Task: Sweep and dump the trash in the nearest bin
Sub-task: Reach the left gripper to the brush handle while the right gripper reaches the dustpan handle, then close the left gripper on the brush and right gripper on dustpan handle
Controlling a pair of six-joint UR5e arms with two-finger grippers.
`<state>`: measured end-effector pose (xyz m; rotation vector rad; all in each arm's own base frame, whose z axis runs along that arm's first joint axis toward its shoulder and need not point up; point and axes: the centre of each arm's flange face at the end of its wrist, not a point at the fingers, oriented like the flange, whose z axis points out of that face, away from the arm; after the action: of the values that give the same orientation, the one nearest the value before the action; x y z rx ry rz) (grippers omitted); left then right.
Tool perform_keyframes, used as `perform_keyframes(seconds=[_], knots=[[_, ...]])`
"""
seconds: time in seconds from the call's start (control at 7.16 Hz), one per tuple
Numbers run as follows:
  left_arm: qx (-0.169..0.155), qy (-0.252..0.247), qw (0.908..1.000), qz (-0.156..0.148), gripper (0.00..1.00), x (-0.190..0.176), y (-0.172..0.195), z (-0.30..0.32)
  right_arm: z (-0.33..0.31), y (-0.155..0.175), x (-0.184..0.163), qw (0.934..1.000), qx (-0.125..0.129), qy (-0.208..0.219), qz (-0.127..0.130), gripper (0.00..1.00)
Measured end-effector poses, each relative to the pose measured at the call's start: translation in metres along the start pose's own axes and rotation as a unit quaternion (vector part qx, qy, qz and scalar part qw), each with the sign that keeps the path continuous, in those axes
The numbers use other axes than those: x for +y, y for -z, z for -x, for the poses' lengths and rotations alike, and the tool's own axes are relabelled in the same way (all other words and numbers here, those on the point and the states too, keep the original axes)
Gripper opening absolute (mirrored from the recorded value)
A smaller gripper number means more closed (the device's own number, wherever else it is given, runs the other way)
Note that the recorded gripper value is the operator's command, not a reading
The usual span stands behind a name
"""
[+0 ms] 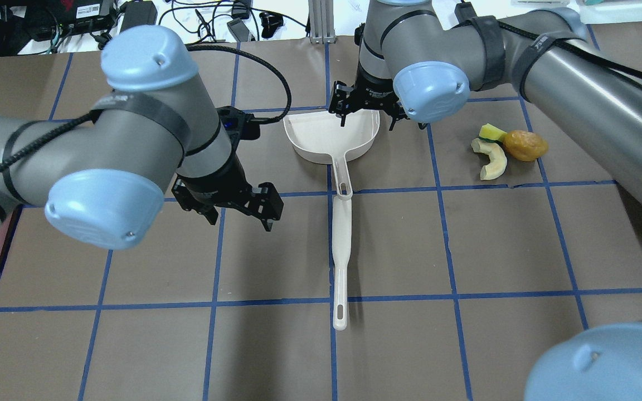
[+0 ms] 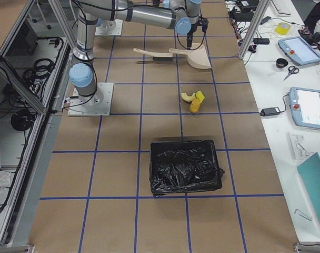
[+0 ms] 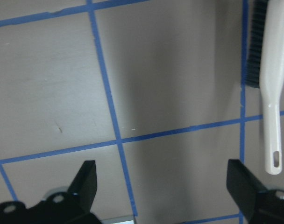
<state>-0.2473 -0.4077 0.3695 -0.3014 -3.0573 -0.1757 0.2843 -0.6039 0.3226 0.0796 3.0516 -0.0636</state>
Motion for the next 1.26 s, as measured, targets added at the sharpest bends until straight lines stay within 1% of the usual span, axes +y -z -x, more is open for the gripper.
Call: perform_keyframes(seconds=[0.14, 0.28, 0.56, 0.84, 0.98, 1.12, 1.26], knots=[[0.000, -0.004, 1.0000, -0.006, 1.00, 0.010, -0.023, -0.018, 0.009, -0.016, 0.002, 0.9995, 0.001, 0.030, 0.008, 1.00], [0.004, -0.002, 0.9999, -0.010, 1.00, 0.020, -0.043, -0.035, 0.016, -0.028, 0.003, 0.9987, 0.000, 0.049, 0.013, 1.00], [0.027, 0.008, 0.9996, -0.006, 1.00, 0.032, -0.070, -0.063, 0.022, -0.050, 0.008, 0.9975, 0.001, 0.068, 0.020, 0.99], [0.033, 0.011, 0.9994, -0.009, 1.00, 0.034, -0.091, -0.089, 0.038, -0.067, 0.029, 0.9942, 0.008, 0.104, 0.029, 0.99], [0.032, 0.011, 0.9994, -0.009, 1.00, 0.034, -0.101, -0.099, 0.041, -0.076, 0.039, 0.9922, 0.016, 0.120, 0.032, 0.99], [0.029, 0.011, 0.9995, -0.008, 1.00, 0.035, -0.110, -0.109, 0.040, -0.084, 0.046, 0.9909, 0.024, 0.128, 0.035, 0.96], [0.027, 0.011, 0.9995, -0.007, 1.00, 0.037, -0.118, -0.118, 0.038, -0.091, 0.051, 0.9906, 0.027, 0.130, 0.034, 0.88]])
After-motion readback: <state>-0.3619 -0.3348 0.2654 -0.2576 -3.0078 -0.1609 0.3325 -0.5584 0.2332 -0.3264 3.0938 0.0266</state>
